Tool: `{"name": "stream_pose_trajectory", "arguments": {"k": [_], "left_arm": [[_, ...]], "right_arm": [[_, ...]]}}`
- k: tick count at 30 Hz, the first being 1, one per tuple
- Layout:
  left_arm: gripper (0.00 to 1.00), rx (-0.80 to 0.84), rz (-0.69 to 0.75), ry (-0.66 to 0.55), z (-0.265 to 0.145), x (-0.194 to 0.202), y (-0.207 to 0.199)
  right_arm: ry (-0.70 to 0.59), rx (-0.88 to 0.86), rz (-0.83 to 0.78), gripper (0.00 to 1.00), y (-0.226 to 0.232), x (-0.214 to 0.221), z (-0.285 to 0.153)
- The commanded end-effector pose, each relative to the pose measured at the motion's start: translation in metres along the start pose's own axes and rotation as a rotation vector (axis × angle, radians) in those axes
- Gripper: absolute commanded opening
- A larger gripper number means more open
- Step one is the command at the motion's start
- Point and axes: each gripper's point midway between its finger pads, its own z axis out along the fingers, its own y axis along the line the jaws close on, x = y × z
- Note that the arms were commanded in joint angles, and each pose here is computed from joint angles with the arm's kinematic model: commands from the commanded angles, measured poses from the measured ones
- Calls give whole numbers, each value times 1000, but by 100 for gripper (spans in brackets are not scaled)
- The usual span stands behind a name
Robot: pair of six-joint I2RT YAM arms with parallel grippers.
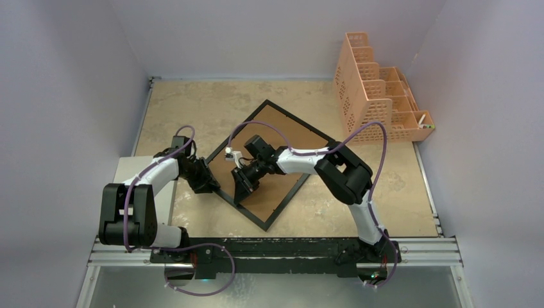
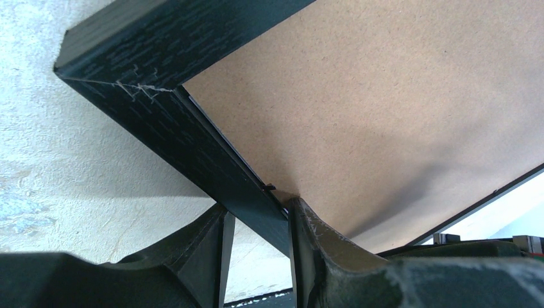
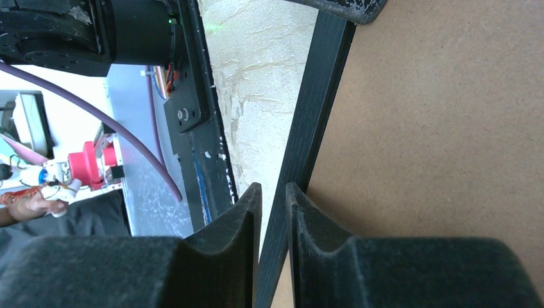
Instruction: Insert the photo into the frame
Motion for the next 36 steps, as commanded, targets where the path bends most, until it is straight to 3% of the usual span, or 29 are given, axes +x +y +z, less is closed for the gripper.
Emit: {"name": "stream_pose_trajectory", "arguments": {"k": [1, 23, 36], "left_arm": [[37, -65, 23, -56, 4, -14, 10], [37, -65, 23, -58, 4, -14, 10], [37, -67, 21, -59, 4, -14, 10]], "right_arm": [[24, -3, 25, 23, 0, 1, 4], [65, 171, 210, 20, -56, 29, 3], [8, 262, 276, 20, -82, 24, -3]]}}
